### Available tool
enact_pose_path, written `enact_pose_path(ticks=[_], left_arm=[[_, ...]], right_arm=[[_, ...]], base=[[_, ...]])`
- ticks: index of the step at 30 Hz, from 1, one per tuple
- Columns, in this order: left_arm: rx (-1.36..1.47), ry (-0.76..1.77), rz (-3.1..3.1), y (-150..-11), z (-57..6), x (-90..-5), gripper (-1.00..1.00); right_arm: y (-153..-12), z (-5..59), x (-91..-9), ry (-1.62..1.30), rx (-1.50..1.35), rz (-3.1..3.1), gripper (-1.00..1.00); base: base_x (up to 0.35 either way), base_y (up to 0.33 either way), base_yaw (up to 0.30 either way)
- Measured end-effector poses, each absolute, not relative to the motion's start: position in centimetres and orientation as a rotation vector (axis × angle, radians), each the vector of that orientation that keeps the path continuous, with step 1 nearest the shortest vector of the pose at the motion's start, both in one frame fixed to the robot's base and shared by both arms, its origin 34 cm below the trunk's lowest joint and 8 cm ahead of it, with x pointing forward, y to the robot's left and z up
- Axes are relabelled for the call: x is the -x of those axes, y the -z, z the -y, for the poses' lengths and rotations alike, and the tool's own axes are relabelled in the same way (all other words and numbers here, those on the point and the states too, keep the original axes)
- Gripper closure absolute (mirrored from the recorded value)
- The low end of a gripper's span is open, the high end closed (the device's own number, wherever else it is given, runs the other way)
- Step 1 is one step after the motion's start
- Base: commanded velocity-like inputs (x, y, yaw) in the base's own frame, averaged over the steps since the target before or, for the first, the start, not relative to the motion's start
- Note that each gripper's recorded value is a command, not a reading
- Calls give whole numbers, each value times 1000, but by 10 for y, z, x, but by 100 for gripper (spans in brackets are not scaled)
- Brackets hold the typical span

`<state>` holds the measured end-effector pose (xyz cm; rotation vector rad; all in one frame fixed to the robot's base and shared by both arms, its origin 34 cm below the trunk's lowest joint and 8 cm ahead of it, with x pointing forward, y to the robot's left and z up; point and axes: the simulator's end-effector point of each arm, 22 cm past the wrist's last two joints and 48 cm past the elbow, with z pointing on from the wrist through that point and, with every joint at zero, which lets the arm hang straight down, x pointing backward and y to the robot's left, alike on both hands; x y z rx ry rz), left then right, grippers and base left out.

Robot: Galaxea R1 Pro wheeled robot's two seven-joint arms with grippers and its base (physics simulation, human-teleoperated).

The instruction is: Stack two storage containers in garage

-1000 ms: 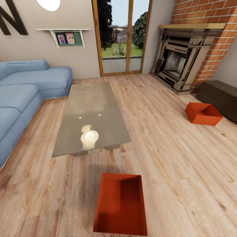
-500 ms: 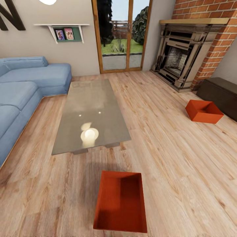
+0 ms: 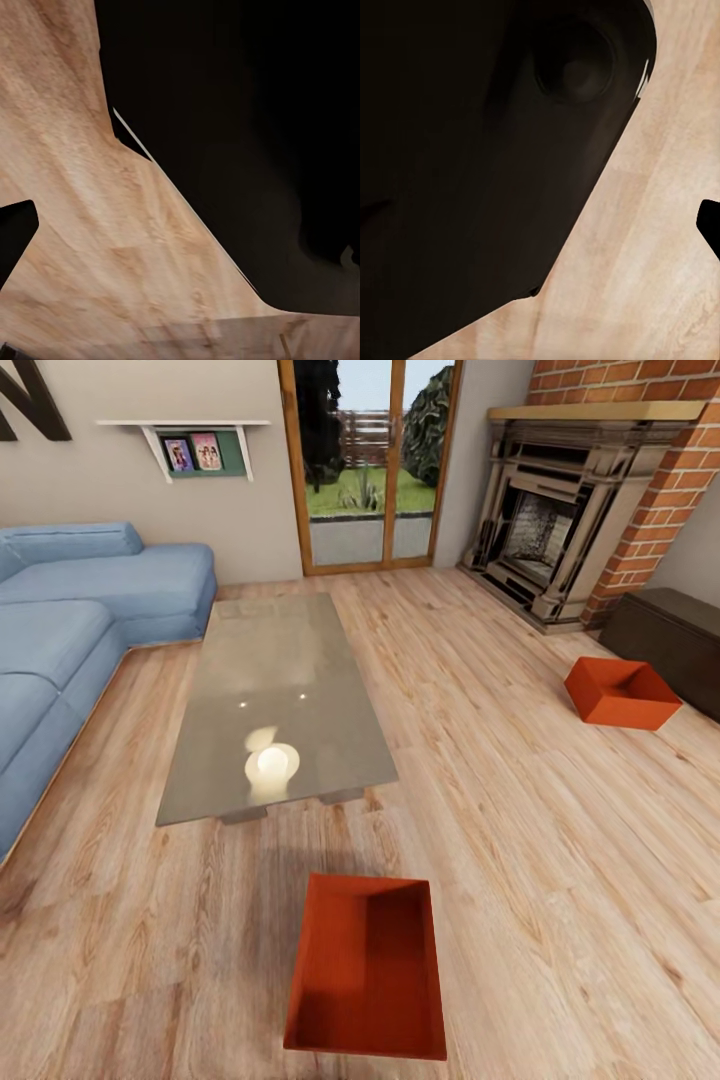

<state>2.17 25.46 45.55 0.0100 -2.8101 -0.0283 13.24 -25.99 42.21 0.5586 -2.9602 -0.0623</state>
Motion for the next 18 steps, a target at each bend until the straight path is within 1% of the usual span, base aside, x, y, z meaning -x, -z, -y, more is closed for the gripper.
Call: enact_pose_path(ticks=[18], left_arm=[[-10, 28, 2810, -456, -255, -22, -100]], right_arm=[[-422, 260, -132, 63, -561, 2959, -100]], base=[[0, 0, 0]])
